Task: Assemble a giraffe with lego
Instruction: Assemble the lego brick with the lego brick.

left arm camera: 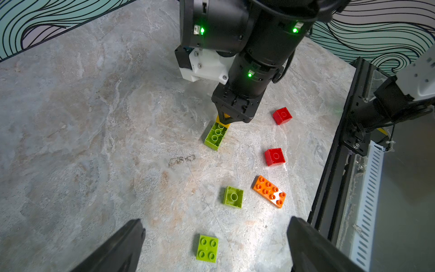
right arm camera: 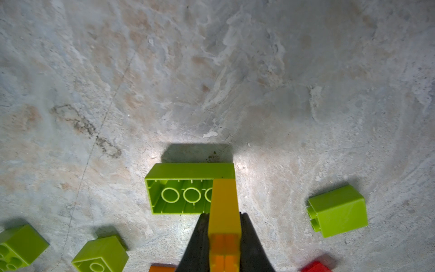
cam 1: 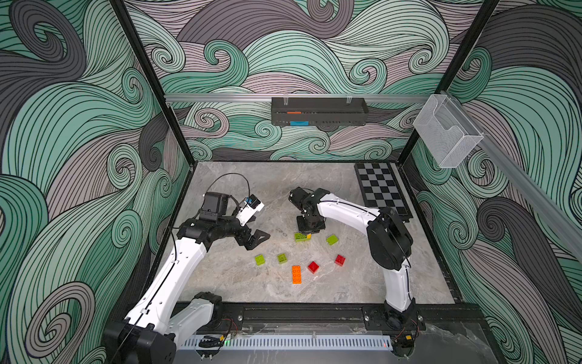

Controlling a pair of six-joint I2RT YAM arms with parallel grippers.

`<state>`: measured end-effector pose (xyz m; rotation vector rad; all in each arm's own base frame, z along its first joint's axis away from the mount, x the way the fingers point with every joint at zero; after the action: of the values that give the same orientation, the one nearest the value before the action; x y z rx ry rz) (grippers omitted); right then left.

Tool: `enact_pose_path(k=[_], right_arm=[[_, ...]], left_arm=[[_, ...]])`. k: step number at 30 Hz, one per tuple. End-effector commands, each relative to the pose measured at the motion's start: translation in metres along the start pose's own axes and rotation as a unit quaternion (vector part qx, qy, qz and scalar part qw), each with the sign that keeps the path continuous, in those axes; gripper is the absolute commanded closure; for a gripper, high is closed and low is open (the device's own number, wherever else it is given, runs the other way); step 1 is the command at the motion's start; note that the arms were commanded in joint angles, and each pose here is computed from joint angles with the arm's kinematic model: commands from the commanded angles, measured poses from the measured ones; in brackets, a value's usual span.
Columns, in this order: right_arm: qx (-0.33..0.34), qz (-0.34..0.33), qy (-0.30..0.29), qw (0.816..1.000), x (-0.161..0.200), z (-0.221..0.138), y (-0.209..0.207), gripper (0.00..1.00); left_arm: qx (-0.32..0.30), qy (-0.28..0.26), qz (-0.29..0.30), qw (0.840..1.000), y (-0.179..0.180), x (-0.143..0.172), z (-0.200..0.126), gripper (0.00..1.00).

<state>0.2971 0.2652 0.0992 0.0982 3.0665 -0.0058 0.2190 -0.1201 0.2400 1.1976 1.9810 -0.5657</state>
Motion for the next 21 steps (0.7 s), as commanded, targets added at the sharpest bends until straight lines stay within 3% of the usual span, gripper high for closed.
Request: enact_pose_path(k=[1, 5, 11, 15, 21], right_arm=[[0.057, -0.014, 0.070, 0.996, 0.022, 0.057, -0.010, 0.96], [0.047, -0.025, 0.053, 0.997, 0.013, 0.038, -0.005, 0.79], [0.007, -0.032, 0.020, 0.999, 0.001, -0.009, 0.006, 0.63], [-0.018, -0.034, -0.007, 0.999, -0.002, -0.041, 0.004, 0.45], [-0.037, -0.016, -0.037, 0.999, 0.002, -0.073, -0.015, 0.38]], left_arm=[[0.004, -0.009, 0.005, 1.000, -0.005, -0.002, -0.002, 0.01], [0.004, -0.009, 0.005, 1.000, -0.004, -0.002, -0.002, 0.01], [0.005, -0.008, 0.004, 1.000, -0.004, -0.002, -0.002, 0.01], [0.005, -0.008, 0.003, 1.000, -0.004, -0.003, -0.002, 0.02], [0.005, -0.008, 0.003, 1.000, -0.004, -0.003, -0.002, 0.01]])
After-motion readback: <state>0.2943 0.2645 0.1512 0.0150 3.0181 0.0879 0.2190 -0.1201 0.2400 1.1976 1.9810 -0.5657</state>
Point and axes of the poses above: each gripper's point midway between its finger pads, its own z axis out along the fingers, its own y axis along the line the jaws close on, x = y × z, the point moved 5 cm from there along -z, back along the fingers, and after that the axes turned 11 degrees about z, right-handed, at the moved point
